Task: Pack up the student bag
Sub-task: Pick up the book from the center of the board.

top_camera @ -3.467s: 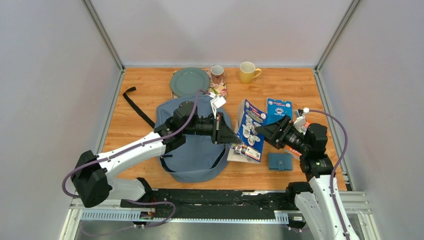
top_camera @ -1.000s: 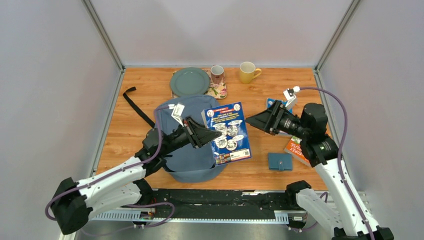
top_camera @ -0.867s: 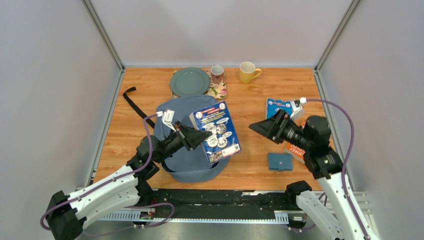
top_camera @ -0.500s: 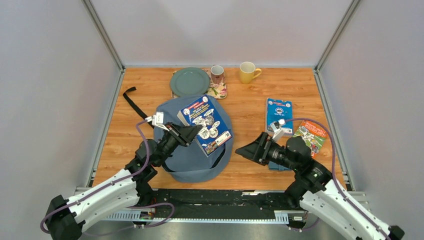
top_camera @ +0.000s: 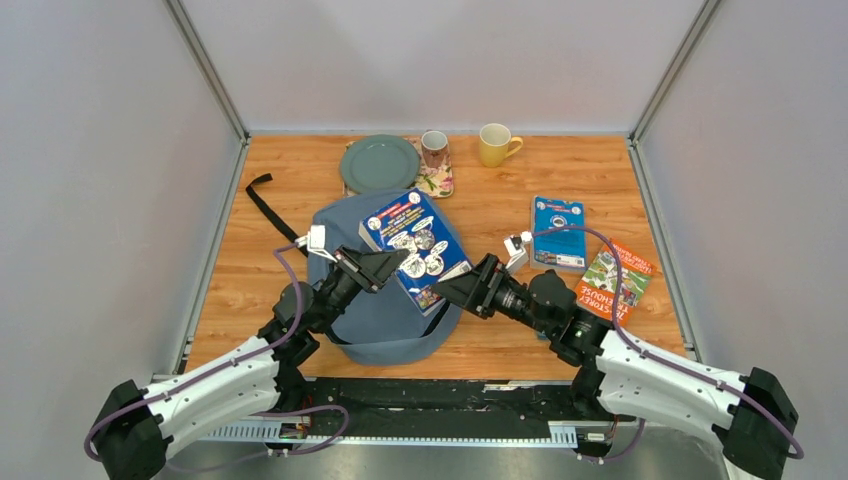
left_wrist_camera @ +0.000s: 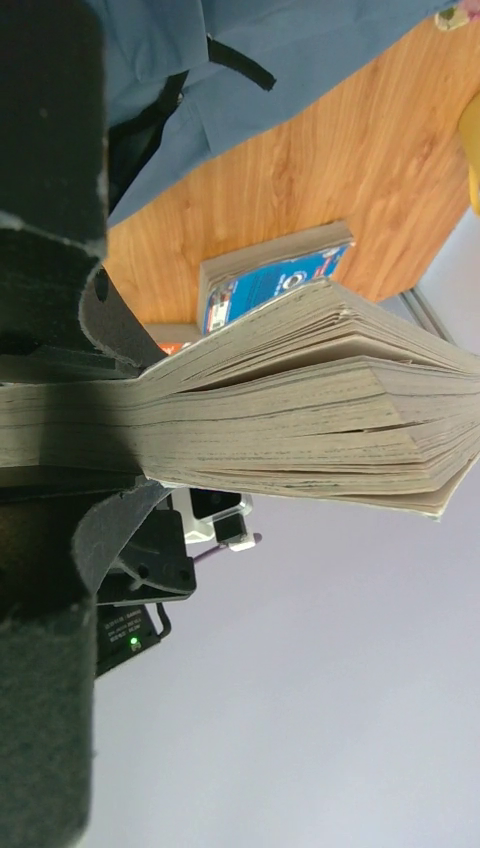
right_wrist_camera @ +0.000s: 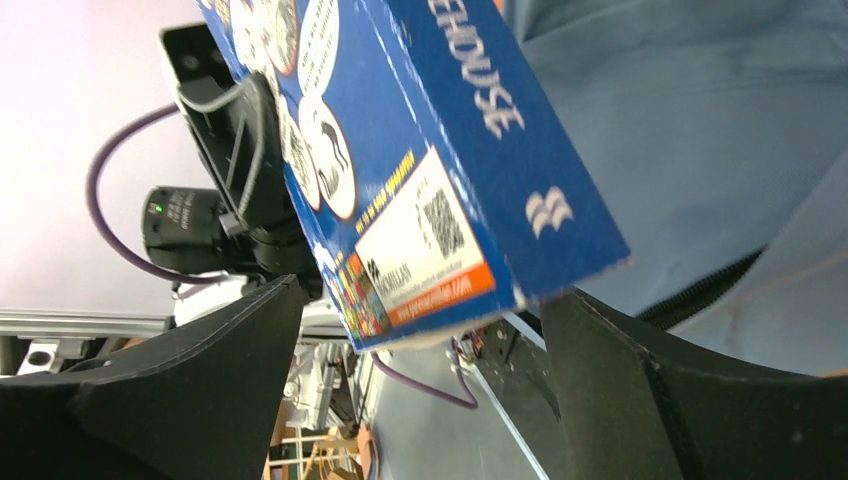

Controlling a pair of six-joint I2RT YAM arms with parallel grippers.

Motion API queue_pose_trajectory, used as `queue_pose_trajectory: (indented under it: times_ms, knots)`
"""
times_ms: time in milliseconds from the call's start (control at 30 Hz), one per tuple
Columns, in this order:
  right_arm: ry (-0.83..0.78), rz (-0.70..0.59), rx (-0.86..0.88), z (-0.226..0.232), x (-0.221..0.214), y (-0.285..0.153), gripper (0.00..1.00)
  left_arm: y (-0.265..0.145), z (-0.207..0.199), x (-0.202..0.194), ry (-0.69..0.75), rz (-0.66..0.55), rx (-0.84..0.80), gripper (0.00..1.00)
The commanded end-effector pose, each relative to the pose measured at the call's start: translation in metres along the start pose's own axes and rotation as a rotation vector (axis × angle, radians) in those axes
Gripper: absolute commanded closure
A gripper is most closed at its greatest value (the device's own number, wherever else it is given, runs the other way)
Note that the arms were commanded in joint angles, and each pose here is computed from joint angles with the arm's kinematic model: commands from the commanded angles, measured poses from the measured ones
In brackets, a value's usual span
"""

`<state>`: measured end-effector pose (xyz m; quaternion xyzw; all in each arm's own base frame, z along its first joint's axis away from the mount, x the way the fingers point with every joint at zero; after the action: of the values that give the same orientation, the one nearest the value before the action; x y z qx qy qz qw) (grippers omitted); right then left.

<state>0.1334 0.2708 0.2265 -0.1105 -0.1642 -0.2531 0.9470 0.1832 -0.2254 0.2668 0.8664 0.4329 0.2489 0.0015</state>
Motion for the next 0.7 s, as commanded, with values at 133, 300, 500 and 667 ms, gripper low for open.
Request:
queue_pose_trajectory:
  times_ms: [133,300,500,667]
  knots:
    - [0.022,-0.14,0.202,0.045,0.027,0.012,0.13,-0.002,-0.047,0.015,-0.109,-0.047,-0.211,1.0]
    - [0.045,-0.155,0.225,0.046,0.029,0.013,0.5,-0.005,-0.046,0.007,-0.128,-0.007,-0.221,1.0]
    - [0.011,-0.196,0.139,0.03,0.032,0.001,1.0,-0.011,-0.02,-0.007,-0.033,0.067,-0.109,0.46]
    - [-0.061,-0.322,0.002,0.016,0.051,-0.038,1.0,-0.034,0.03,0.001,0.4,0.226,0.302,0.27]
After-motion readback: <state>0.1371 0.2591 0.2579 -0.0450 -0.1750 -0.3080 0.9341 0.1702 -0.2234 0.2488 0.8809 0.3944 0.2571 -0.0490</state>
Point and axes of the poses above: each gripper's point midway between its finger pads, its own y axis out along the fingers, its own z axis along the line the jaws close on, x = y × z, the point moved 3 cm from there along -y, back along the fingers, and after that the axes turned 2 degrees about -y, right-handed, at the moved point
